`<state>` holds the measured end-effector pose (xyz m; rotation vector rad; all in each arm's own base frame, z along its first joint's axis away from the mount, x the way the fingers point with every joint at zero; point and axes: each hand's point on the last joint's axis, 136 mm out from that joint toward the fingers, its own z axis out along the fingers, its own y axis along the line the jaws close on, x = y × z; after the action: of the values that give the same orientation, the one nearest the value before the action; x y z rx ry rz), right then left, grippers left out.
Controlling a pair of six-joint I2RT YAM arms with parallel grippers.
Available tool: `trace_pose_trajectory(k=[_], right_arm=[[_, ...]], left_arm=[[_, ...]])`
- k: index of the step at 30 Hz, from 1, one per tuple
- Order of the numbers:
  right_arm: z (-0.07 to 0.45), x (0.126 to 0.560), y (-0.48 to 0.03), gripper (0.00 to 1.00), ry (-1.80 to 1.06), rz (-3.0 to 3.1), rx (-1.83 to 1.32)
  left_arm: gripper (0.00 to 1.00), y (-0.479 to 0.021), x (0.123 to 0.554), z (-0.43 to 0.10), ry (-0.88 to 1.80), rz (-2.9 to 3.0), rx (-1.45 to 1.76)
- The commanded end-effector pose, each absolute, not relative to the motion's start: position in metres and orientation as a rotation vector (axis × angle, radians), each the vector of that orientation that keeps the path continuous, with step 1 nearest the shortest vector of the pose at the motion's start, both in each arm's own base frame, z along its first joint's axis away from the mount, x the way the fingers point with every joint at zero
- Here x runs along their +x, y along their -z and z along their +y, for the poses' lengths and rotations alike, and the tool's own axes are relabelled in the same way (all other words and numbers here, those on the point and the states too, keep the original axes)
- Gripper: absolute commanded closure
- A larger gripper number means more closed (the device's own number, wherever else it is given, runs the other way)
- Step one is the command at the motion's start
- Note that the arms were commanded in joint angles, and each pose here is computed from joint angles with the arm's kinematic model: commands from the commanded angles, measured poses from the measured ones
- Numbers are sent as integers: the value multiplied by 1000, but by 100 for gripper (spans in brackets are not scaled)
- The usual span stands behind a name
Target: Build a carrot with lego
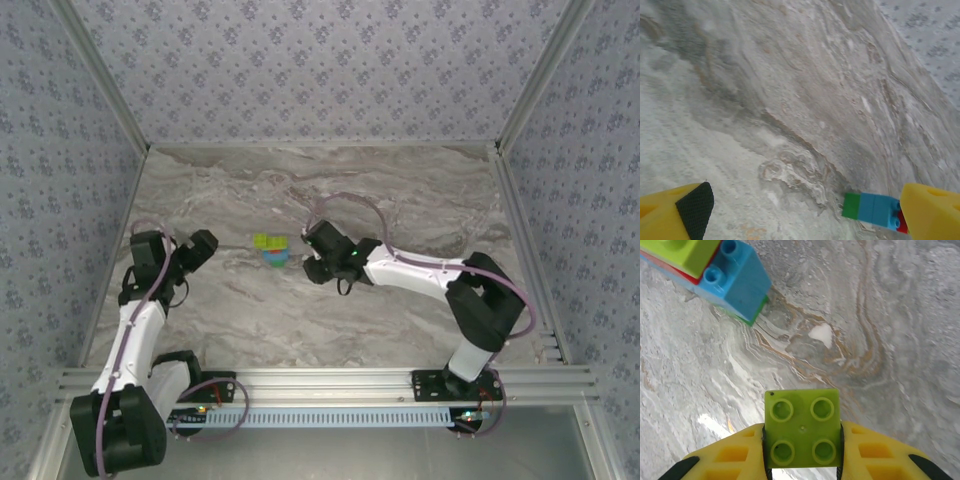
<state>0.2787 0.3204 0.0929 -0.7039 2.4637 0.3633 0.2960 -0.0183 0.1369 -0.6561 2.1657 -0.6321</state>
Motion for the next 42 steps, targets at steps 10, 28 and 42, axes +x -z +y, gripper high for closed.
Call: trace_pose_trajectory(k=[10,28,42], right_arm=[[288,284,-117,79,-406,2434,-682],[270,282,-122,79,-433,2432,-650],[261,273,-115,79,-442,2447,-655]], left_arm=[[4,-231,308,-92,1030,1790,-77],[3,-175,288,-157,661,2059,303],[3,-159,304,-156,560,2036,460]])
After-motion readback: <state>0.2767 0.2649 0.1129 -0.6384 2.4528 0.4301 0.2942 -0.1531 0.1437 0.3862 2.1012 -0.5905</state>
